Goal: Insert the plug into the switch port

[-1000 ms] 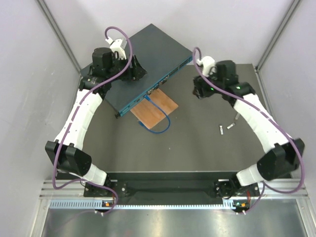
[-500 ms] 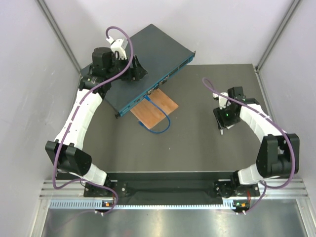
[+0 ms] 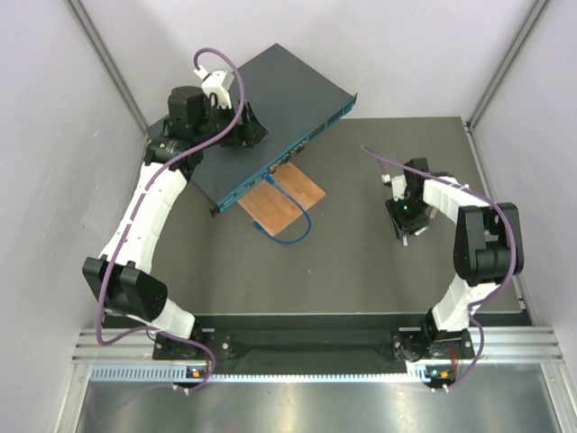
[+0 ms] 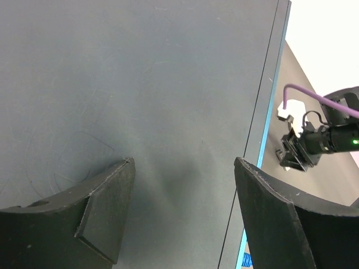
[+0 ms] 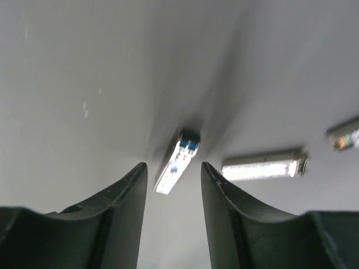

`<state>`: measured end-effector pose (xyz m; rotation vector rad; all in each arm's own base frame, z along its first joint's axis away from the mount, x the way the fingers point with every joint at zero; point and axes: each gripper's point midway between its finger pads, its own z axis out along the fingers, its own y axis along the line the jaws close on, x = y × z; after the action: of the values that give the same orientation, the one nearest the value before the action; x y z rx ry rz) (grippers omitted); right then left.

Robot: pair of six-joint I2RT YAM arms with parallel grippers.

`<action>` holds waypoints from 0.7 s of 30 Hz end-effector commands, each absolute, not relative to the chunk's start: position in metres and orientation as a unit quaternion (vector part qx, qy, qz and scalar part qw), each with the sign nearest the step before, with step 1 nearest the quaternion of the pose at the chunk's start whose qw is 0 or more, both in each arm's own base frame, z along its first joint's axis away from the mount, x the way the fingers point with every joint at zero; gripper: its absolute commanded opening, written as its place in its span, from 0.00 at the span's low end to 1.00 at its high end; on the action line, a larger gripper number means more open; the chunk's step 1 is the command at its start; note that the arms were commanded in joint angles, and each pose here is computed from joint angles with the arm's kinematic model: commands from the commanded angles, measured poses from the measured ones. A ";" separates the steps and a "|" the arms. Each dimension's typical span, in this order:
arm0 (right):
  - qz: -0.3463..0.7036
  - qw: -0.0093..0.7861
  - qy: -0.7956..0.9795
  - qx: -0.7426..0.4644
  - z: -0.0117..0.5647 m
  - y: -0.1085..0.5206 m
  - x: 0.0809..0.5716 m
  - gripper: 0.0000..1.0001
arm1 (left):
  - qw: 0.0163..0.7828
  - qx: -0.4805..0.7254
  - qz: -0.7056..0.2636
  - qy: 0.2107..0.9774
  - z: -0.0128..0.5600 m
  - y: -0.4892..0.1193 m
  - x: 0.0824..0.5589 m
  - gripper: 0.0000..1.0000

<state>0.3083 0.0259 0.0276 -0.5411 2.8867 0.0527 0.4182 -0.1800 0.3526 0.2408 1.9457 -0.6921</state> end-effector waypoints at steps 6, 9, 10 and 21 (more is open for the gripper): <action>0.013 0.132 0.977 -0.166 0.021 0.037 0.341 0.40 | 0.525 0.100 -0.275 0.799 0.360 -0.173 0.420 0.77; 0.011 0.128 0.978 -0.166 0.018 0.038 0.340 0.23 | 0.525 0.100 -0.279 0.798 0.361 -0.174 0.419 0.77; 0.012 0.127 0.978 -0.165 0.018 0.038 0.339 0.16 | 0.525 0.102 -0.280 0.797 0.362 -0.175 0.419 0.77; 0.185 0.393 0.889 -0.143 0.199 0.052 0.386 0.00 | 0.555 0.157 -0.362 0.732 0.416 -0.200 0.397 0.99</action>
<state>0.3440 0.0380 0.0762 -0.3759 2.6801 0.2975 0.4118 -0.1883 0.3599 0.2921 1.9185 -0.7499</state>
